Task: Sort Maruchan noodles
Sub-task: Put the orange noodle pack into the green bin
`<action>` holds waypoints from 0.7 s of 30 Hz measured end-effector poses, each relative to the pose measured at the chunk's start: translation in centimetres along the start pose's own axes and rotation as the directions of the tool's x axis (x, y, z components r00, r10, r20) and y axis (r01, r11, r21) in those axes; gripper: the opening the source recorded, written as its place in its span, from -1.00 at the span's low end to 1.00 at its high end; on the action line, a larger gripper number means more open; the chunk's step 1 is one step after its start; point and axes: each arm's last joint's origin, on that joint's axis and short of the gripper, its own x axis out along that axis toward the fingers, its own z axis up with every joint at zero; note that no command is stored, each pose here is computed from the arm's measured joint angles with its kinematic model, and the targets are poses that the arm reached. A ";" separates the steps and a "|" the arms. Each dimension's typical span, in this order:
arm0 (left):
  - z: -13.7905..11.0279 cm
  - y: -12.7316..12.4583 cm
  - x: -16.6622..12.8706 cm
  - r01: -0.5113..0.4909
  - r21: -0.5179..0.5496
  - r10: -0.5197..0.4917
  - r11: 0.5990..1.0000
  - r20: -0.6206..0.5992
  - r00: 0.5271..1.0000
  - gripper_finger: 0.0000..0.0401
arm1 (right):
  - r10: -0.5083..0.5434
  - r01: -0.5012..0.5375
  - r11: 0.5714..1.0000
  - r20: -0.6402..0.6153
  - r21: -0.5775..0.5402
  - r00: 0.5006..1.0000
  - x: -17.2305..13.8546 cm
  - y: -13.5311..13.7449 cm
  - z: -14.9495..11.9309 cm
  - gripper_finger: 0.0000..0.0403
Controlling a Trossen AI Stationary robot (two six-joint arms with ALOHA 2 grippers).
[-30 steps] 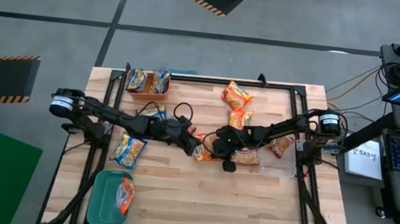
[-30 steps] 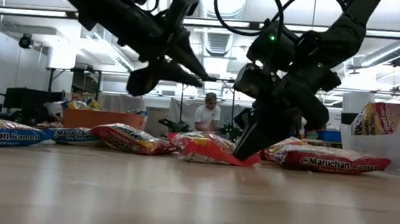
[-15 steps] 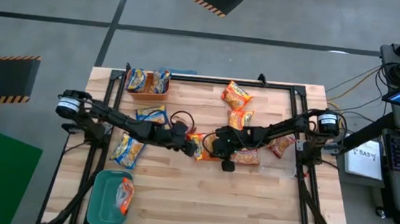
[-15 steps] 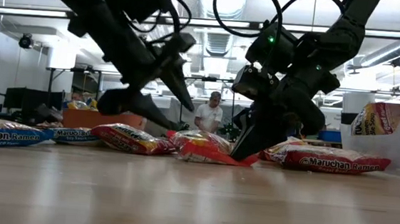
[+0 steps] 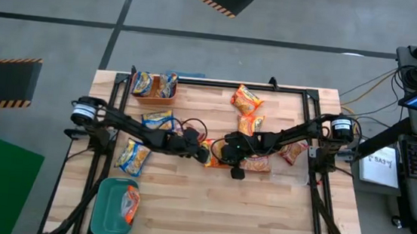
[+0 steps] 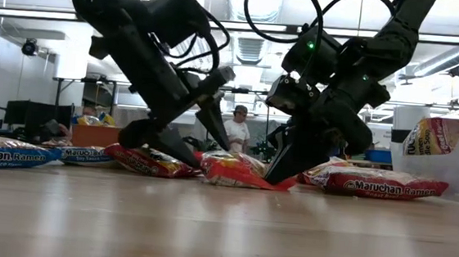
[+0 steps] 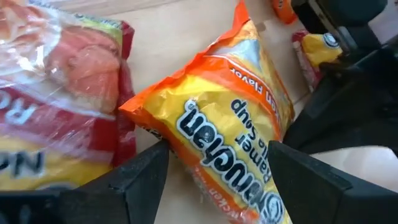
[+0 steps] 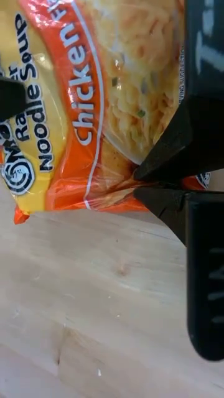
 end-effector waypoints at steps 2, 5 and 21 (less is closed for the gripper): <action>-0.1 0.0 0.4 0.008 0.003 -0.008 1.000 0.007 1.000 0.28 | 0.001 -0.001 1.000 -0.001 0.000 1.000 0.0 0.0 0.0 -0.92; -0.2 0.0 0.9 0.023 -0.001 -0.023 1.000 0.031 0.999 0.28 | 0.001 -0.001 1.000 -0.001 0.001 1.000 0.0 0.0 0.0 -0.92; -0.3 0.1 1.2 -0.005 0.053 0.001 0.999 0.074 0.997 -0.38 | -0.001 0.001 1.000 0.004 0.001 1.000 -0.2 0.0 0.1 -0.92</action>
